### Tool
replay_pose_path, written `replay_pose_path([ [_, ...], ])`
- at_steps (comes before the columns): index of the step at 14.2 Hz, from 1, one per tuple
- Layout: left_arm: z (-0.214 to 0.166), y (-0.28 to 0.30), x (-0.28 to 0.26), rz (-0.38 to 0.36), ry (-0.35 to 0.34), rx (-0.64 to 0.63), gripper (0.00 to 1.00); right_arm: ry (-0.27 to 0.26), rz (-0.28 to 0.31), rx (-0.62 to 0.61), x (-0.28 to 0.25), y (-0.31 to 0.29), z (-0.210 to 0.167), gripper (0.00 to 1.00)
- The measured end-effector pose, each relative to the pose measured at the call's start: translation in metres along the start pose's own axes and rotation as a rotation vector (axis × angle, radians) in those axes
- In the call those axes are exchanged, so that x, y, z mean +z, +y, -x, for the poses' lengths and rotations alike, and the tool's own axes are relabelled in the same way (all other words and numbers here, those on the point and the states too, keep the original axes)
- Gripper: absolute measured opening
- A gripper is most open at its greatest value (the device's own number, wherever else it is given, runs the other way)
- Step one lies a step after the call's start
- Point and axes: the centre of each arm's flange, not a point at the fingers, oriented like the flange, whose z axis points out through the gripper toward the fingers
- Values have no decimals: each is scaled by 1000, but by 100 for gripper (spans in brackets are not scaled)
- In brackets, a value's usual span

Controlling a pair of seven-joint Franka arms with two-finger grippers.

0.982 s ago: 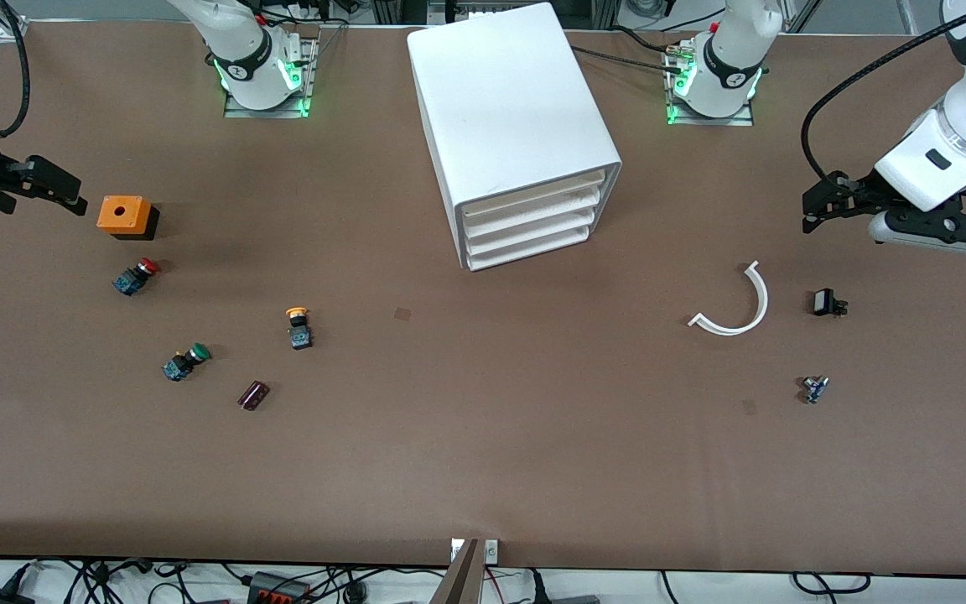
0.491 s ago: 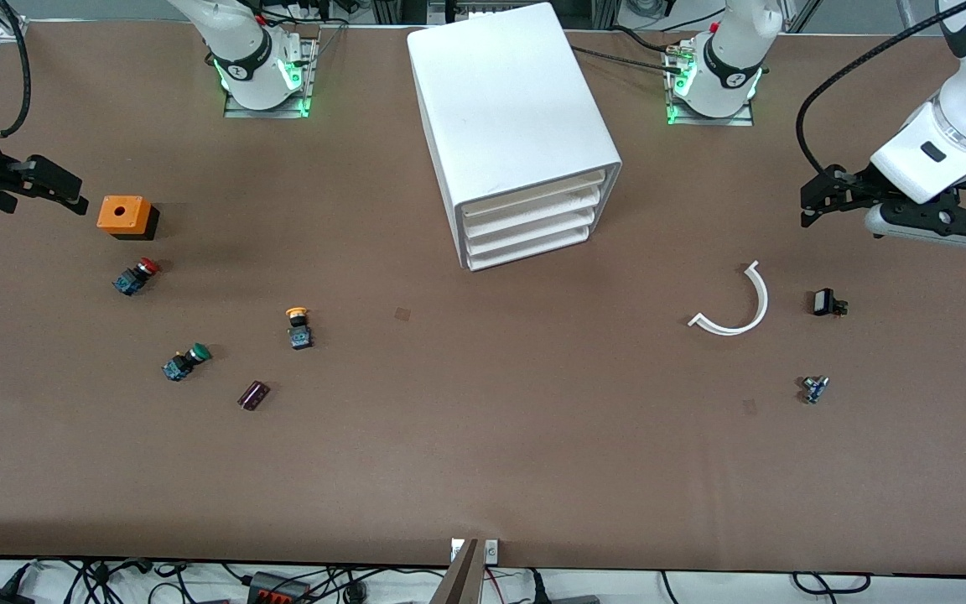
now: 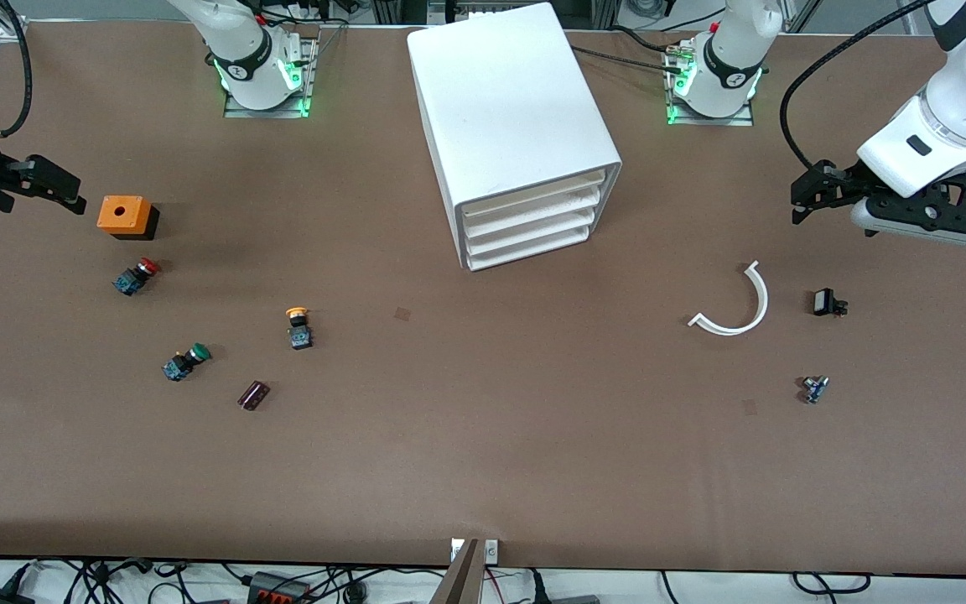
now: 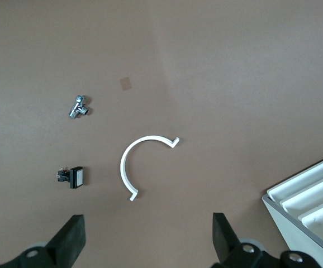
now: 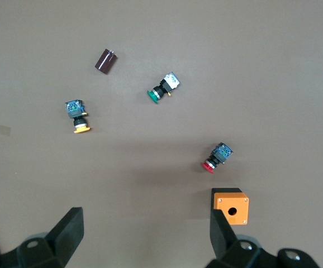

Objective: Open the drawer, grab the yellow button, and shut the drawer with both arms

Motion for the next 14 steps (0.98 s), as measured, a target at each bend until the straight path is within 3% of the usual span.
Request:
replay_pose_path([
  [14, 0, 0, 0, -10, -1, 6, 100, -2, 3, -9, 1, -5, -1, 100],
])
